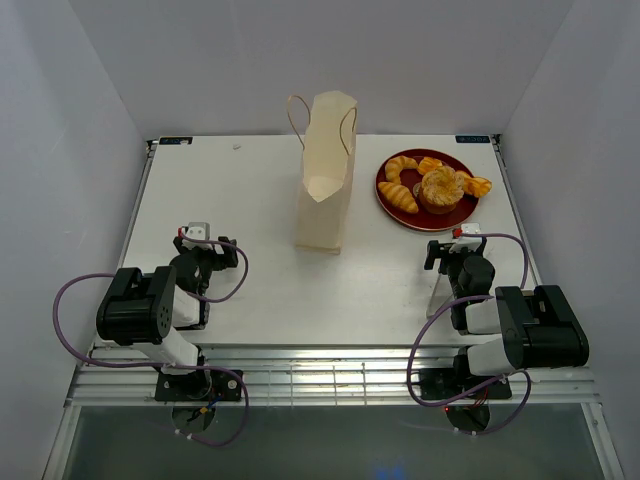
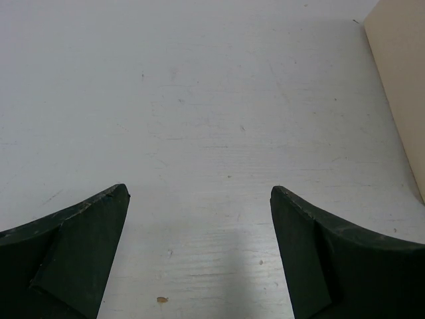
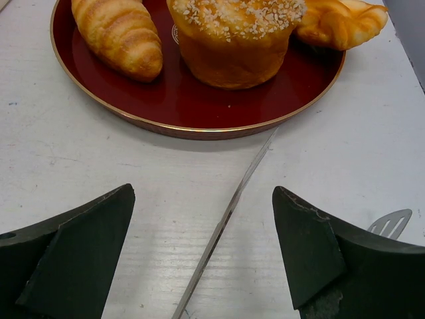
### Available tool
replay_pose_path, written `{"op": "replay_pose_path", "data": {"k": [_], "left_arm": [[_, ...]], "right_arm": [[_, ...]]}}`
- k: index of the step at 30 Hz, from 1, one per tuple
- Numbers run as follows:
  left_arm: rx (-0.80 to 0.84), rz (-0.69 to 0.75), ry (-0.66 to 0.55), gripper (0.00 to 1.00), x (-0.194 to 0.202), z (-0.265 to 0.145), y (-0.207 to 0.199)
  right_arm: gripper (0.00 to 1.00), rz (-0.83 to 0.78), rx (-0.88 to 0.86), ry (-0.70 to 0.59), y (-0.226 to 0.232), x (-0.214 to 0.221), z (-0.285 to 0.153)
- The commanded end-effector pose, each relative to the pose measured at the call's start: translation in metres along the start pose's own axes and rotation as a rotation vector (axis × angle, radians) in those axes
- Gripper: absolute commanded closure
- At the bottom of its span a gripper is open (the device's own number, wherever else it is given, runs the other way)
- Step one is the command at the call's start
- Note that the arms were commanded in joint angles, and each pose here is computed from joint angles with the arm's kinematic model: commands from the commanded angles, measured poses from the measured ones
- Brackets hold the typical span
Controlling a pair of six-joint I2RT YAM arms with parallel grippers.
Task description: Place the fake bread into the paper bag
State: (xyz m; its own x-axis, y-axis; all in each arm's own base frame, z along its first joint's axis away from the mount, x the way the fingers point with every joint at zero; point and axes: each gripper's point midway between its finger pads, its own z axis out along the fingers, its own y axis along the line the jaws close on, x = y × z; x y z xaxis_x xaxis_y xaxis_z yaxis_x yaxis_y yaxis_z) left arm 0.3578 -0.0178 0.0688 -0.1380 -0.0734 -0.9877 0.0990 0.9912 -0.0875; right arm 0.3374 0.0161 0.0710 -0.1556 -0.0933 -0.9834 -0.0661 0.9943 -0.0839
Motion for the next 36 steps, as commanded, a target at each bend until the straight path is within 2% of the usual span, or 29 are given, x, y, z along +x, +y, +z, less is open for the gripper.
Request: {"op": "replay_pose_path", "data": {"k": [1,9,11,12,13,14,15,16,17,19,20,21,22,23,24,25,26,27,28,30,31,32,33,34,36], "left_arm": [[0.005,0.024,-0.05,0.02,-0.016,0.005,-0.001],[-0.002,0.026,-0.055,0.02,-0.017,0.005,0.001],[-0.065,0.01,-0.05,0.02,-0.019,0.005,0.011],[-0.078,-0.001,-0.054,0.02,-0.023,0.005,0.013],[-0.089,-0.003,-0.09,0.02,-0.039,0.007,0.014],[-0.106,-0.015,-0.047,0.02,-0.032,0.006,0.016],[-0.135,-0.024,-0.056,0.02,-0.038,0.005,0.021],[-0.151,-0.027,-0.097,0.02,-0.056,0.002,0.022],[-0.163,-0.037,-0.101,0.02,-0.059,-0.001,0.023],[-0.192,-0.103,-0.183,0.02,-0.085,-0.014,0.025],[-0.204,-0.137,-0.192,0.02,-0.089,-0.019,0.025],[-0.237,-0.176,-0.206,0.02,-0.096,-0.025,0.029],[-0.248,-0.262,-0.202,0.02,-0.102,-0.034,0.027],[-0.252,-0.307,-0.214,0.02,-0.114,-0.036,0.026],[-0.255,-0.347,-0.216,0.02,-0.12,-0.039,0.024],[-0.242,-0.373,-0.156,0.02,-0.111,-0.043,0.019],[-0.205,-0.416,-0.2,0.02,-0.133,-0.049,0.011],[-0.184,-0.444,-0.2,0.02,-0.137,-0.053,0.006],[-0.164,-0.474,-0.152,0.02,-0.13,-0.056,-0.001],[-0.115,-0.558,-0.166,0.02,-0.145,-0.066,-0.013],[-0.122,-0.602,-0.09,0.02,-0.131,-0.07,-0.017],[-0.117,-0.653,-0.071,0.02,-0.133,-0.073,-0.021],[-0.095,-0.664,-0.062,0.02,-0.145,-0.074,-0.027],[-0.06,-0.676,0.052,0.02,-0.129,-0.078,-0.039],[-0.003,-0.649,0.119,0.02,-0.136,-0.078,-0.052]], "right_arm": [[0.1,-0.02,0.03,-0.087,-0.007,-0.025,0.006],[0.1,-0.02,0.028,-0.087,-0.007,-0.025,0.006],[0.1,-0.023,0.043,-0.091,-0.009,-0.026,0.005],[0.1,-0.017,0.068,-0.12,-0.011,-0.033,0.001],[0.1,-0.007,0.174,-0.114,-0.026,-0.028,-0.01],[0.1,0.008,0.21,-0.148,-0.03,-0.036,-0.017],[0.1,0.035,0.243,-0.199,-0.034,-0.051,-0.026],[0.1,0.066,0.287,-0.202,-0.041,-0.057,-0.028],[0.1,0.114,0.288,-0.069,-0.038,-0.03,-0.028],[0.1,0.213,0.286,-0.08,-0.037,-0.064,-0.027],[0.1,0.284,0.285,0.022,-0.032,-0.049,-0.034],[0.1,0.308,0.261,0.053,-0.026,-0.052,-0.037],[0.1,0.326,0.191,0.087,-0.013,-0.055,-0.039],[0.1,0.345,0.135,0.064,-0.005,-0.08,-0.042],[0.1,0.318,0.086,0.155,0.004,-0.068,-0.052],[0.1,0.311,-0.012,0.178,0.02,-0.073,-0.057],[0.1,0.331,-0.015,0.164,0.019,-0.089,-0.065],[0.1,0.438,0.04,0.222,0.017,-0.078,-0.076],[0.1,0.498,0.078,0.227,0.014,-0.077,-0.083],[0.1,0.554,0.054,0.177,0.017,-0.088,-0.1],[0.1,0.55,0.03,0.16,0.02,-0.092,-0.105],[0.1,0.571,0.033,0.129,0.018,-0.107,-0.113],[0.1,0.584,0.135,0.219,0.006,-0.087,-0.123],[0.1,0.607,0.182,0.264,0.002,-0.082,-0.128],[0.1,0.573,0.219,0.388,0.001,-0.073,-0.128]]}}
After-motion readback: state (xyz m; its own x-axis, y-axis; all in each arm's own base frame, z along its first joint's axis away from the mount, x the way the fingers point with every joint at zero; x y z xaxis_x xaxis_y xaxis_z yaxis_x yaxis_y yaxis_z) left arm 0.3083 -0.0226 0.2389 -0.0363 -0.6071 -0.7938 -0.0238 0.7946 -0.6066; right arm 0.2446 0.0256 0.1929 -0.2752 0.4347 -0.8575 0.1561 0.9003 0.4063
